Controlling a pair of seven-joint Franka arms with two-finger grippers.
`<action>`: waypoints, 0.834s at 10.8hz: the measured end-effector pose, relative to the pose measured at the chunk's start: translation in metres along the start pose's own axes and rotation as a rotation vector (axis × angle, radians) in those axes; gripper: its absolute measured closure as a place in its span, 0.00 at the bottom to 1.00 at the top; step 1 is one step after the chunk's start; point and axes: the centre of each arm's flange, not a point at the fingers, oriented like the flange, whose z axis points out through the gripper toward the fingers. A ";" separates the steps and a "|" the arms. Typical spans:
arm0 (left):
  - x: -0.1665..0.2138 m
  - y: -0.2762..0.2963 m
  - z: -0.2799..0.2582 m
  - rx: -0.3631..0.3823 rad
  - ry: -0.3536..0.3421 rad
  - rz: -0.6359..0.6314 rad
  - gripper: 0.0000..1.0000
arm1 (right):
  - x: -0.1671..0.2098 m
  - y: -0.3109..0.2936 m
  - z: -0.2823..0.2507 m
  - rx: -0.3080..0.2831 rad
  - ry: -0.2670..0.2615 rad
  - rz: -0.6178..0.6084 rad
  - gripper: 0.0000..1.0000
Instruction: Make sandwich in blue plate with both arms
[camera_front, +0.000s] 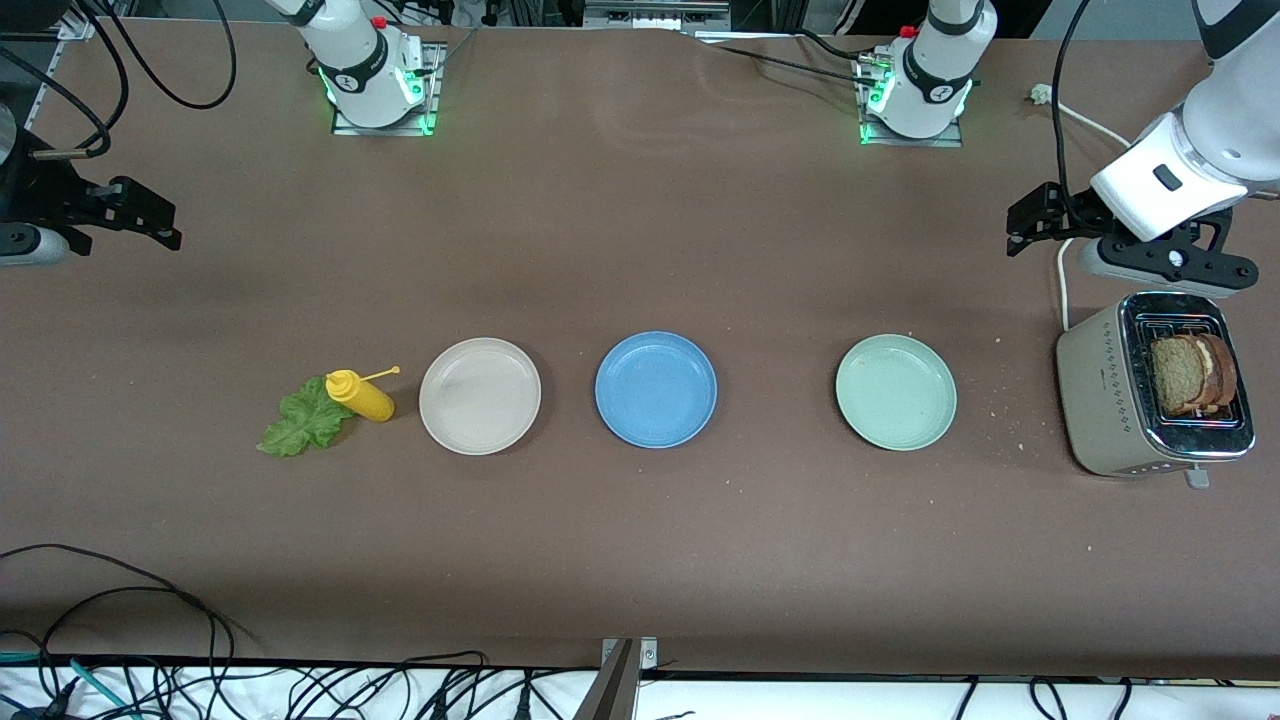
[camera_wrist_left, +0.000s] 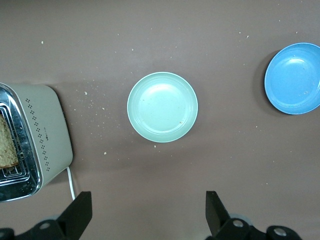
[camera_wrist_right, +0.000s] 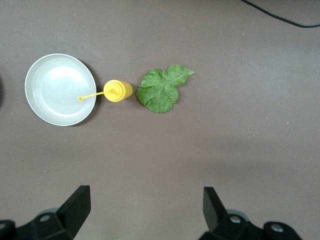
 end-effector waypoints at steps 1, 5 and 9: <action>0.000 0.000 0.000 0.000 0.000 0.000 0.00 | 0.000 0.000 0.000 0.000 -0.001 0.000 0.00; 0.000 0.000 0.000 0.000 0.000 0.000 0.00 | 0.000 0.000 0.000 0.000 -0.003 0.000 0.00; 0.000 0.000 0.000 0.000 0.000 0.000 0.00 | -0.001 -0.001 0.001 0.001 -0.011 -0.002 0.00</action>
